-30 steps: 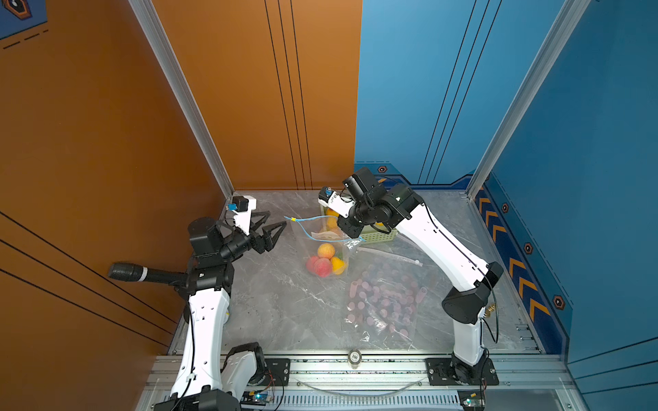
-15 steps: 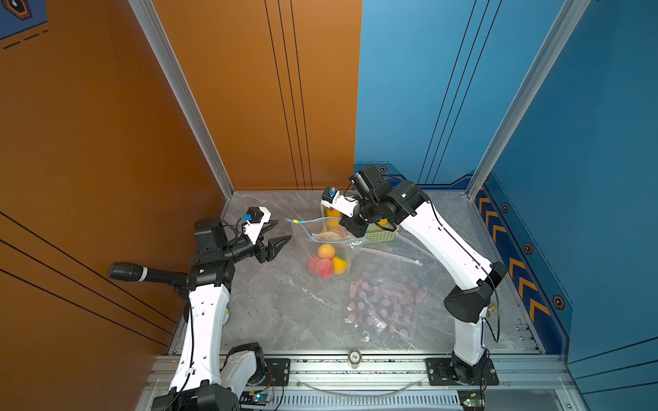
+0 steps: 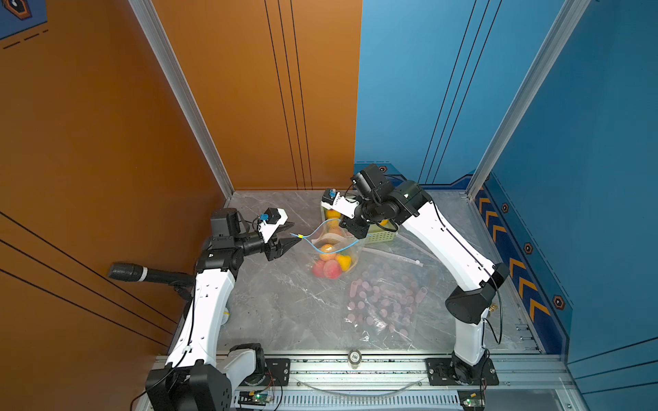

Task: Place the peach in a zip-top bag and seal the zipper
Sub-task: Adjust the zipper food storage bag at the center of the board.

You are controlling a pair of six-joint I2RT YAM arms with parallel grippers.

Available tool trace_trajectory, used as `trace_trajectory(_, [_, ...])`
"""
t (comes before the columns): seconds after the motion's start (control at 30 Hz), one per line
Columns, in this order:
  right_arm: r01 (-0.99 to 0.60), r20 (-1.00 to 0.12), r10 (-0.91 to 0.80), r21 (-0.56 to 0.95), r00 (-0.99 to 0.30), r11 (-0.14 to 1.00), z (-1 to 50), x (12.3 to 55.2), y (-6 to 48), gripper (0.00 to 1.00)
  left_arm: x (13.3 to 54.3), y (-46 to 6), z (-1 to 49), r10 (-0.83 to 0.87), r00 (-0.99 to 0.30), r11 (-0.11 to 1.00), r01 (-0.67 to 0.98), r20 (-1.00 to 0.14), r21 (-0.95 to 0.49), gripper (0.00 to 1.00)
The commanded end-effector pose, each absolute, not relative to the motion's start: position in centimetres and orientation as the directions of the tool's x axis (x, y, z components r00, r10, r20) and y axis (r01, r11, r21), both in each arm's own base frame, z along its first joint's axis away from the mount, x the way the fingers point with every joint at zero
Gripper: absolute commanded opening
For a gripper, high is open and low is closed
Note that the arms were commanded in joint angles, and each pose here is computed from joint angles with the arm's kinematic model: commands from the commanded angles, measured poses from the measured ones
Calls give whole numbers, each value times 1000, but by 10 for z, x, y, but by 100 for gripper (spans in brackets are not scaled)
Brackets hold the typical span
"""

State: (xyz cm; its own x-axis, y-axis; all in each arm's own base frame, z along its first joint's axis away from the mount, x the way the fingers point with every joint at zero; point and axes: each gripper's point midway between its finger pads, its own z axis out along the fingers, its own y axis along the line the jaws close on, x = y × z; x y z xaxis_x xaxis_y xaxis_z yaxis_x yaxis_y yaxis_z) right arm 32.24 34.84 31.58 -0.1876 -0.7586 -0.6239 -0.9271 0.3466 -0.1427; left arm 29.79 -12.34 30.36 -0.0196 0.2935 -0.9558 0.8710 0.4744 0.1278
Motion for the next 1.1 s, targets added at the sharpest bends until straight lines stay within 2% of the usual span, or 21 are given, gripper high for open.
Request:
trace_trajectory(0.0, [-925,-641,-746,-148,-179,349,332,316,341,0,285,-131,306,298,14,418,897,-954,144,39])
trace_trajectory(0.07, [-927,-643,-744,-143,-180,348,332,316,341,0,285,-131,304,300,6,421,897,-954,138,29])
trace_trajectory(0.2, [-925,-643,-743,-140,-187,353,331,318,341,0,284,-131,302,303,-6,421,898,-953,128,17])
trace_trajectory(0.37, [-916,-637,-739,-127,-219,380,326,323,340,0,280,-132,300,301,-13,422,899,-954,121,13])
trace_trajectory(0.53, [-908,-643,-729,-122,-236,402,328,325,339,13,274,-136,299,305,-17,421,899,-952,118,0])
trace_trajectory(0.7, [-895,-672,-700,-125,-242,429,341,324,338,33,276,-135,305,302,-38,463,879,-953,112,0])
trace_trajectory(0.87, [-874,-738,-643,-158,-204,459,372,316,343,35,273,-135,313,297,-12,475,869,-955,137,0])
trace_trajectory(1.07, [-821,-834,-548,-267,-66,505,409,304,365,41,271,-136,310,298,-7,476,868,-955,143,0])
